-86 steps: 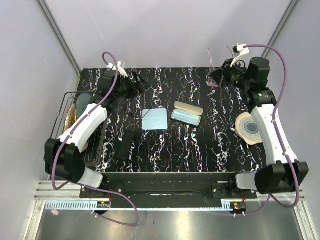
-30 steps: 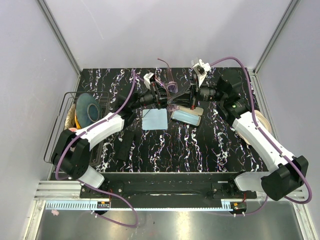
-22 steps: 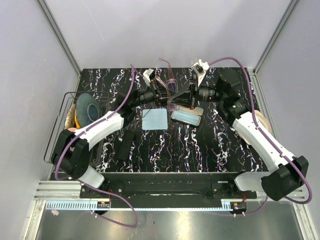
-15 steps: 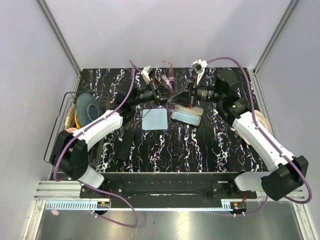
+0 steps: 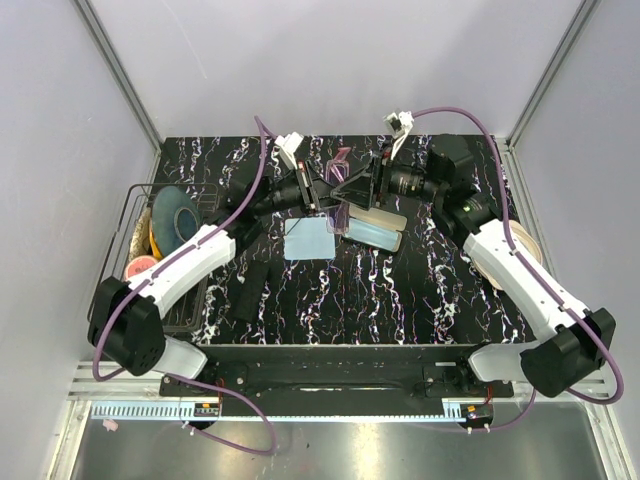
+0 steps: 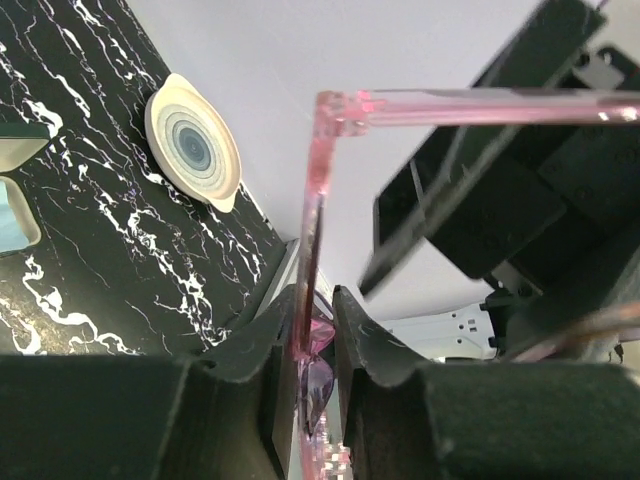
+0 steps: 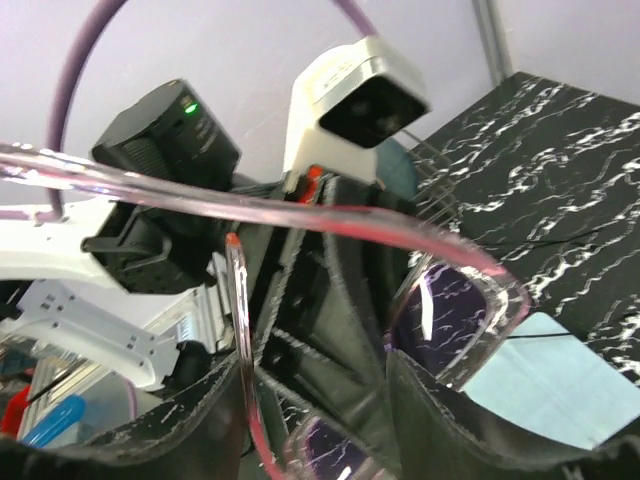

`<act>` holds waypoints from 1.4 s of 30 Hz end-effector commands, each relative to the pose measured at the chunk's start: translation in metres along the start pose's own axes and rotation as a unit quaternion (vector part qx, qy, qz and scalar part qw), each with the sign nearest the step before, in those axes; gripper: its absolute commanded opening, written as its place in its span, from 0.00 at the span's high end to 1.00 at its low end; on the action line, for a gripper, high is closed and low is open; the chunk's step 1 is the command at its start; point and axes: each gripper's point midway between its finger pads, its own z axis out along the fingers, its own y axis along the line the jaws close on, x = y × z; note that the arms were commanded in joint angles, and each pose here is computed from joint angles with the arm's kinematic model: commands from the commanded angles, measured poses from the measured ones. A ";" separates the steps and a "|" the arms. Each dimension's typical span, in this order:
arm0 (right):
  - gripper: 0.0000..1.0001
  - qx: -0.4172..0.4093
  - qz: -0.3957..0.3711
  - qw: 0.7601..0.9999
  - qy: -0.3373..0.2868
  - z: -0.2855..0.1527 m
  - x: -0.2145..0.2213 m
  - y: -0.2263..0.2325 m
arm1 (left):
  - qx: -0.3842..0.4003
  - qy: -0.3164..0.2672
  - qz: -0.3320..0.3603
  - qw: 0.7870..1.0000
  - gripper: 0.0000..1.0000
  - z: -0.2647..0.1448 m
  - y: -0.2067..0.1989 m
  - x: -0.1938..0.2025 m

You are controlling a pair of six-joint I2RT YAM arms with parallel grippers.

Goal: Organize the sunglasses
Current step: Fold the right temple of the sunglasses with the sunglasses.

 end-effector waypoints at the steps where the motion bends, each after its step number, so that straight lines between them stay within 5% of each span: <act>1: 0.37 0.066 -0.006 0.998 -0.017 0.004 -0.018 -0.023 | 0.057 0.001 0.079 0.995 0.76 -0.014 -0.042 0.000; 8: 0.36 0.086 0.003 0.996 -0.018 0.005 -0.015 -0.033 | 0.108 0.018 0.099 0.989 0.76 -0.019 -0.058 0.005; 21: 0.31 0.093 -0.038 0.992 -0.076 -0.029 -0.042 0.002 | 0.090 -0.001 0.062 0.994 0.81 -0.017 -0.032 -0.010; 24: 0.40 0.119 -0.045 0.987 -0.098 -0.040 -0.047 0.000 | 0.087 0.000 0.064 0.994 0.82 -0.017 -0.030 -0.010; 29: 0.81 0.038 -0.074 0.993 -0.086 -0.038 -0.048 0.033 | 0.071 0.001 0.066 0.995 0.82 -0.017 -0.021 -0.008; 35: 0.91 -0.167 -0.087 0.981 -0.037 -0.032 -0.024 0.086 | 0.066 0.000 0.075 0.995 0.82 -0.017 -0.021 -0.009; 42: 0.92 -0.175 -0.037 0.984 -0.003 -0.011 -0.001 0.062 | 0.074 0.007 0.095 0.993 0.82 -0.021 -0.029 -0.006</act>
